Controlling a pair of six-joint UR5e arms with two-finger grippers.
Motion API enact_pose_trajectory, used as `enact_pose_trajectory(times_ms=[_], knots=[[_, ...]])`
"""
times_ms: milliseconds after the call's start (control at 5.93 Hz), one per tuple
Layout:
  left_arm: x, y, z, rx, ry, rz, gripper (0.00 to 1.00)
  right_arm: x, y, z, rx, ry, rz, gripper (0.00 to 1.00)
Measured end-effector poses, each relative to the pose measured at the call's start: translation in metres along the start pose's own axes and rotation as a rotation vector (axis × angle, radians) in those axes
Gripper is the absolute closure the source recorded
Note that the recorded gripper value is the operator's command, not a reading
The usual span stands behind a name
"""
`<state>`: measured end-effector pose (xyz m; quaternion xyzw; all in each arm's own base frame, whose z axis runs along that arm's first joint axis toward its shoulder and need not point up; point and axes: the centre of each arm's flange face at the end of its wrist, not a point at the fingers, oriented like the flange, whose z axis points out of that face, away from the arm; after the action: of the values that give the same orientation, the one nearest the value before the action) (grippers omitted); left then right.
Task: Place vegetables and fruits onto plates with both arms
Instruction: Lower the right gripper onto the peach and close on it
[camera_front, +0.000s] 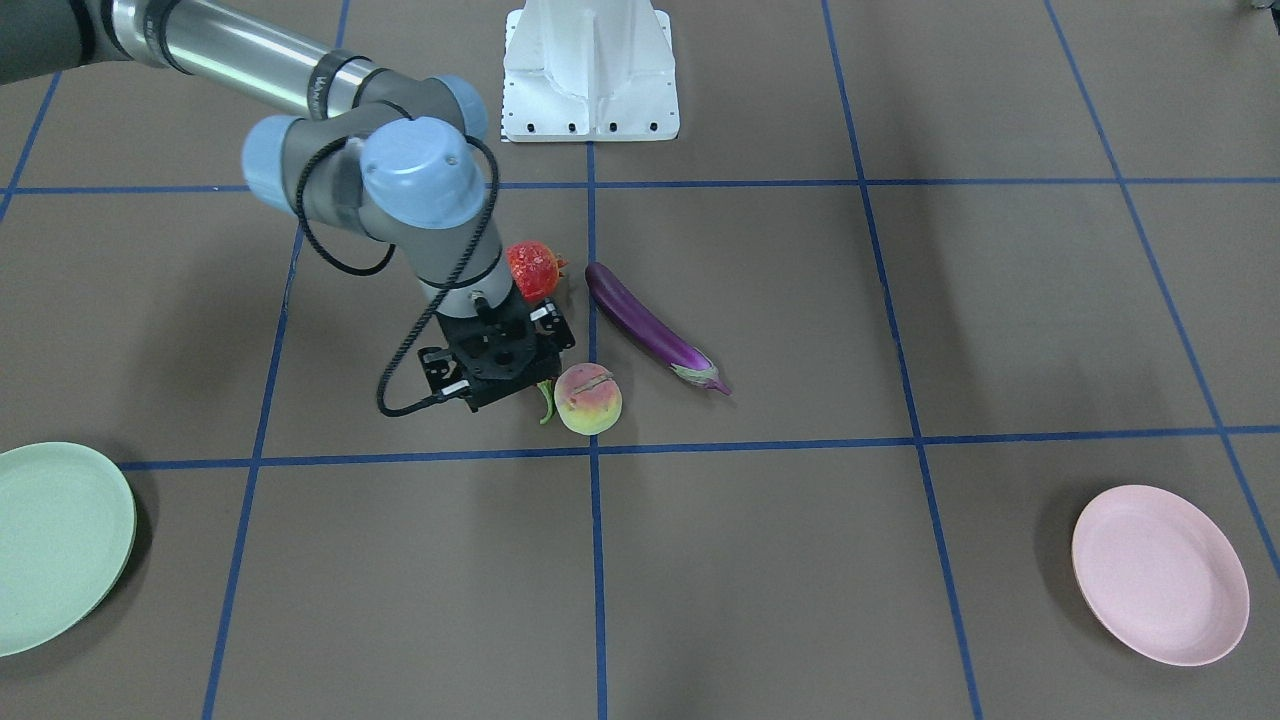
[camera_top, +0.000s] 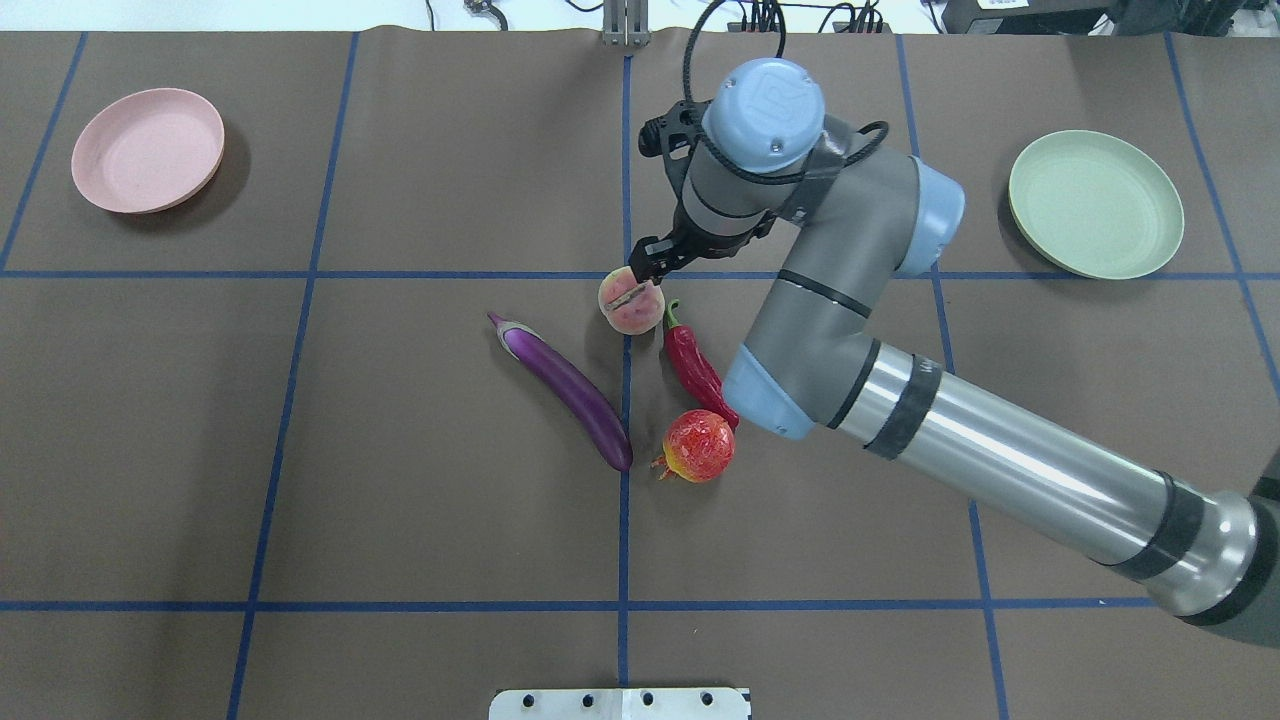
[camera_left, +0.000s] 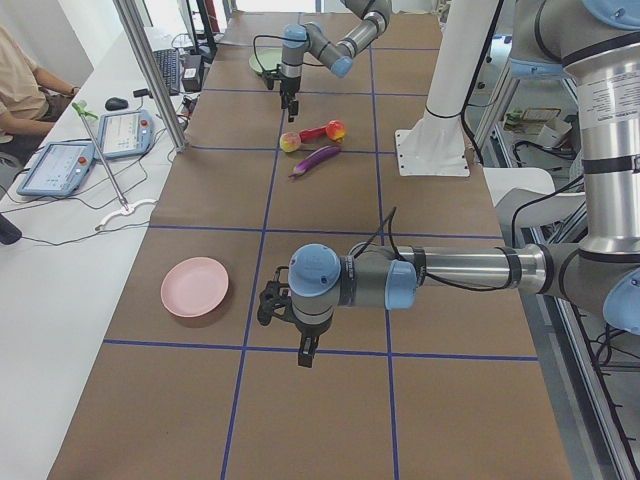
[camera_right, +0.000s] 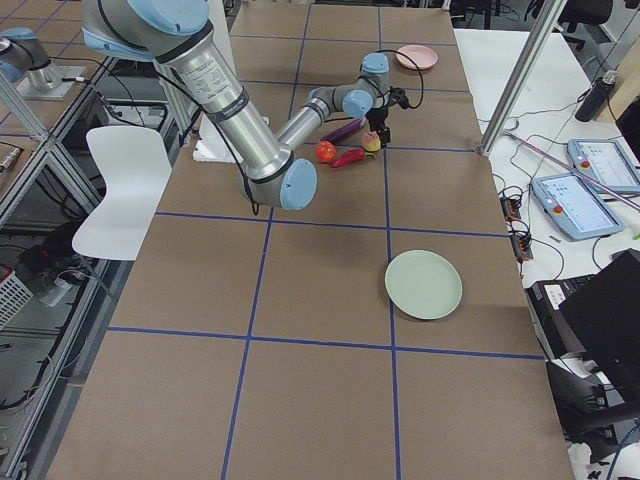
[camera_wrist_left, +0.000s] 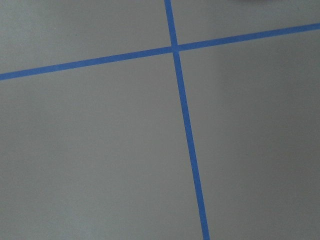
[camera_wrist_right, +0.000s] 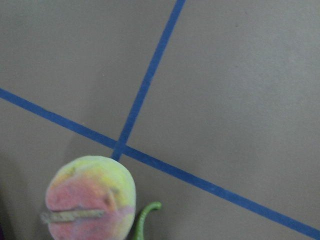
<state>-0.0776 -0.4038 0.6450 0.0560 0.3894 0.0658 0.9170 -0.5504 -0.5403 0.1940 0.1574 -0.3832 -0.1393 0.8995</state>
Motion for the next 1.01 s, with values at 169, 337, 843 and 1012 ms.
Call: enact_pose_trajectory(times_ms=[169,337,843,1012], knots=[[0.000,0.000,0.000,-0.001,0.000,-0.001,0.00,-0.032,-0.008,0.013,0.003,0.028,0.012,0.01],[-0.001,0.001,0.001,-0.002,0.000,-0.003,0.00,-0.050,-0.012,0.021,0.007,0.049,0.013,0.01],[-0.001,0.001,0.002,-0.005,0.001,-0.005,0.00,-0.058,-0.007,0.038,0.023,0.111,-0.027,0.01],[-0.001,0.001,0.002,-0.006,0.001,-0.005,0.00,-0.059,-0.003,0.045,0.017,0.122,-0.039,0.01]])
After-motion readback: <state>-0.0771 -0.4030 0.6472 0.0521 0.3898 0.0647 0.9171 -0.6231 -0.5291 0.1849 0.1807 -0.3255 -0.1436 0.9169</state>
